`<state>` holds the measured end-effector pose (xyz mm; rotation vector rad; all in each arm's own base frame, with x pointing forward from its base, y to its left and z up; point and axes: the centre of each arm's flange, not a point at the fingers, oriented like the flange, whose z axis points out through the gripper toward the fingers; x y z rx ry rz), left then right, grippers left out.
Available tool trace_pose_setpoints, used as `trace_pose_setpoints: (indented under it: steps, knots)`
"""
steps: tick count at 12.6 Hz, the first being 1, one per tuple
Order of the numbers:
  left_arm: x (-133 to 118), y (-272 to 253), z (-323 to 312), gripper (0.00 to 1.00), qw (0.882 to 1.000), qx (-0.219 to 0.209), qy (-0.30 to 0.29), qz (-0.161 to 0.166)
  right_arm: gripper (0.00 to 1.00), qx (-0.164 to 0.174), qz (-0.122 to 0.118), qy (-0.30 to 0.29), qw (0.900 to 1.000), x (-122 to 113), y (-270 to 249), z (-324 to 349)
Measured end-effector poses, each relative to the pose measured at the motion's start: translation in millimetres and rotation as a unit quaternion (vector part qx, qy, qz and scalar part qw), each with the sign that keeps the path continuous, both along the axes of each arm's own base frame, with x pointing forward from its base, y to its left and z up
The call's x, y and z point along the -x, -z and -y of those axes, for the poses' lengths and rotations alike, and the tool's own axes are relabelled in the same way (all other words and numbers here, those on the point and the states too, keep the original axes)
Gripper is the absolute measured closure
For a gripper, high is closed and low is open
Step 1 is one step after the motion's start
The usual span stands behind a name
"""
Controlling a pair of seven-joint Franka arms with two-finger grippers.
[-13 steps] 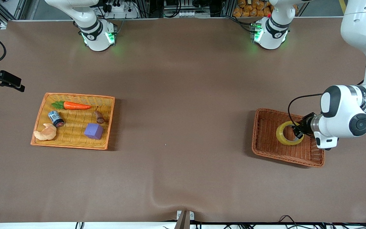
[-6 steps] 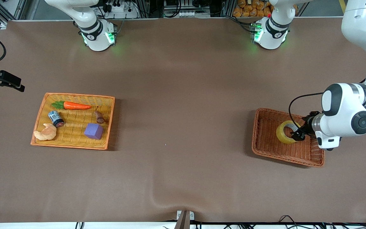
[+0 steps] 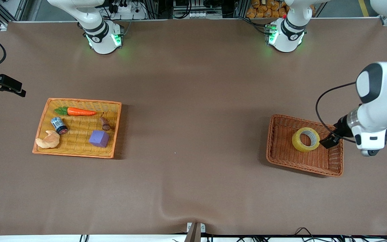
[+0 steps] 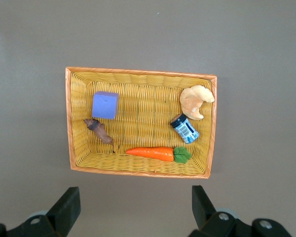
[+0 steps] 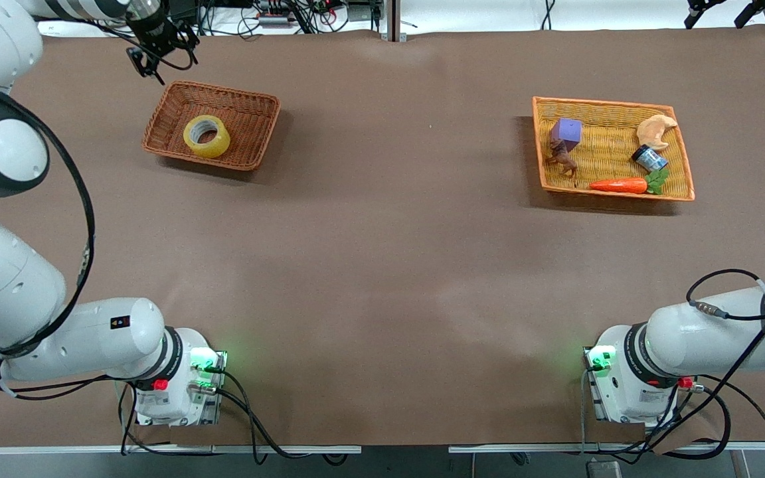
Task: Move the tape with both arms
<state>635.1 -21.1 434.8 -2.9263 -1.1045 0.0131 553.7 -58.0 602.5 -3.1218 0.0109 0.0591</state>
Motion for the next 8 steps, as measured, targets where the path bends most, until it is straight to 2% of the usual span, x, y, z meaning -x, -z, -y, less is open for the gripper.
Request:
trace_pose_setpoints:
  steps: [2, 8]
  knots:
    - [5, -32, -2, 0.00, 0.999, -0.005, 0.031, 0.015, 0.00, 0.000, 0.000, 0.000, 1.000, 0, 0, 0]
    - [33, -111, 12, 0.00, 0.994, -0.014, 0.108, -0.007, 0.00, 0.001, 0.008, 0.000, 1.000, -1, -3, 0]
